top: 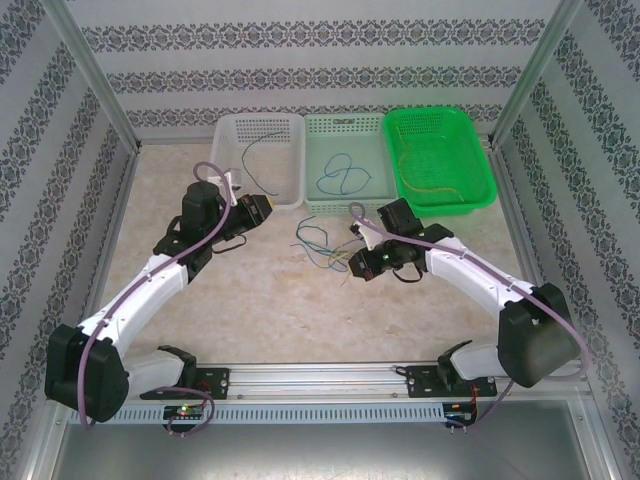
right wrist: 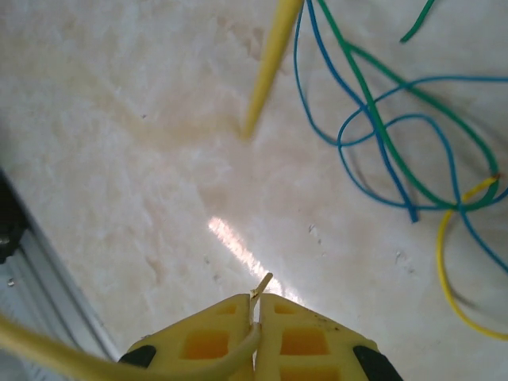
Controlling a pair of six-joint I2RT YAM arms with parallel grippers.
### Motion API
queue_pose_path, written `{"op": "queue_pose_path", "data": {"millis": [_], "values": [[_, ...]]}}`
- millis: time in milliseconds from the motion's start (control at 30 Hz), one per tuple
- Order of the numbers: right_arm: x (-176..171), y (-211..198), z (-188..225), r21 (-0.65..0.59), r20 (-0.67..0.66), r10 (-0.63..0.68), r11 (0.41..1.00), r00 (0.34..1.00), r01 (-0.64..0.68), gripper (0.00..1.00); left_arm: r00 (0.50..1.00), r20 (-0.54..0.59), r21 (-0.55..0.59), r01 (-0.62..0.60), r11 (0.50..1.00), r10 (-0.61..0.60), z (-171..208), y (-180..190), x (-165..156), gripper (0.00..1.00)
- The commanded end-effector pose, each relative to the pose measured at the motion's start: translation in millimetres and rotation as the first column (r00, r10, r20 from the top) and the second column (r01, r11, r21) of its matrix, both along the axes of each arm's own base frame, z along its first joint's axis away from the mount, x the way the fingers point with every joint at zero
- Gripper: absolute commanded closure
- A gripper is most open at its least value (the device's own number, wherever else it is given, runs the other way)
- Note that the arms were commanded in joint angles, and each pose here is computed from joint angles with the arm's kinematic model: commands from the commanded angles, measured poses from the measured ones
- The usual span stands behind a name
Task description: Untangle the cables
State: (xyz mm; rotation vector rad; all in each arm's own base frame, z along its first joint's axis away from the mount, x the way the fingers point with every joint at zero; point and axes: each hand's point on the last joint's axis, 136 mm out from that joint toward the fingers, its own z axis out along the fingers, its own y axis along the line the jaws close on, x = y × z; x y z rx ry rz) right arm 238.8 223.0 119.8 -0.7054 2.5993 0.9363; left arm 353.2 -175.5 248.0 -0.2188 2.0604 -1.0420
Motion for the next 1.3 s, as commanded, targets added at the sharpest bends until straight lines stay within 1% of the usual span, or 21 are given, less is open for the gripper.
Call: {"op": "queue_pose_path", "data": {"millis": [0, 100, 167, 200, 300, 400, 467, 533, 700, 733, 800, 900, 967, 1100, 1167, 1267], "values": [[-17.1, 11.7, 18.4, 0.101, -0.066, 0.084, 0.992, 0.994, -0.077, 0.98, 0.998, 0.049, 0.058, -0.032, 0.998, 0.029, 7.7, 12.7, -0.9, 0.85], [-19.7, 15.8, 28.0, 0.143, -0.049, 0.104, 0.985, 0.993, -0.096, 0.98, 0.997, 0.072, 0.063, -0.025, 0.998, 0.020, 12.0, 12.1, -2.2, 0.84], [-17.4, 15.5, 32.8, 0.152, -0.036, 0.092, 0.985, 0.995, -0.085, 0.97, 0.997, 0.075, 0.074, -0.026, 0.997, 0.021, 11.5, 13.2, -2.6, 0.81], [-15.2, 15.8, 35.5, 0.163, -0.031, 0.083, 0.984, 0.996, -0.077, 0.97, 0.997, 0.073, 0.077, -0.025, 0.997, 0.020, 10.4, 13.6, -3.1, 0.78], [-7.3, 15.4, 38.2, 0.161, -0.031, 0.049, 0.986, 0.998, -0.043, 0.97, 0.998, 0.054, 0.088, -0.020, 0.996, 0.015, 2.2, 13.6, -3.9, 0.64], [1.8, 13.6, 36.6, 0.150, -0.029, 0.008, 0.989, 1.000, -0.003, 0.97, 0.999, 0.033, 0.091, -0.020, 0.996, 0.017, -5.7, 14.2, -6.6, 0.41], [11.1, 10.1, 35.0, 0.146, -0.023, -0.040, 0.988, 0.999, 0.043, 1.00, 0.999, 0.026, 0.098, -0.029, 0.995, 0.027, -9.4, 17.1, -9.3, 0.28], [16.8, 7.9, 36.3, 0.158, -0.012, -0.065, 0.985, 0.998, 0.066, 1.00, 0.999, 0.034, 0.109, -0.043, 0.993, 0.039, -9.2, 20.4, -11.8, 0.21], [9.2, 11.7, 53.6, 0.191, 0.106, -0.007, 0.981, 0.994, -0.014, 1.00, 0.997, 0.069, 0.155, -0.044, 0.987, 0.033, -6.4, 23.6, -11.3, 0.09], [7.9, 10.4, 56.8, 0.189, 0.122, -0.005, 0.982, 0.993, -0.019, 1.00, 0.998, 0.062, 0.158, -0.031, 0.987, 0.022, -7.5, 21.3, -9.7, 0.09], [7.3, 6.4, 61.2, 0.177, 0.155, -0.009, 0.984, 0.988, -0.019, 1.00, 0.998, 0.042, 0.134, 0.031, 0.991, -0.037, -8.9, 9.5, -7.9, 0.09], [7.3, 1.5, 67.5, 0.167, 0.214, -0.020, 0.986, 0.977, -0.017, 1.00, 0.985, 0.025, 0.027, 0.169, 0.985, -0.170, -9.0, -18.8, -4.9, 0.13], [5.1, 0.8, 73.6, 0.172, 0.255, -0.012, 0.985, 0.967, -0.033, 1.00, 0.968, 0.017, -0.018, 0.249, 0.968, -0.249, -10.8, -33.7, -2.1, 0.17], [-2.6, -0.4, 82.9, 0.170, 0.307, 0.019, 0.983, 0.952, -0.074, 1.00, 0.928, 0.038, -0.025, 0.372, 0.928, -0.371, -8.6, -51.4, -2.3, 0.19], [-4.3, -2.9, 84.0, 0.161, 0.320, 0.023, 0.984, 0.947, -0.078, 1.00, 0.897, 0.046, -0.047, 0.441, 0.896, -0.439, -4.5, -63.0, -7.0, 0.21], [-6.6, -2.3, 86.5, 0.173, 0.328, 0.030, 0.981, 0.944, -0.091, 1.00, 0.857, 0.087, -0.042, 0.513, 0.858, -0.508, 1.2, -80.4, -17.9, 0.22]]}}
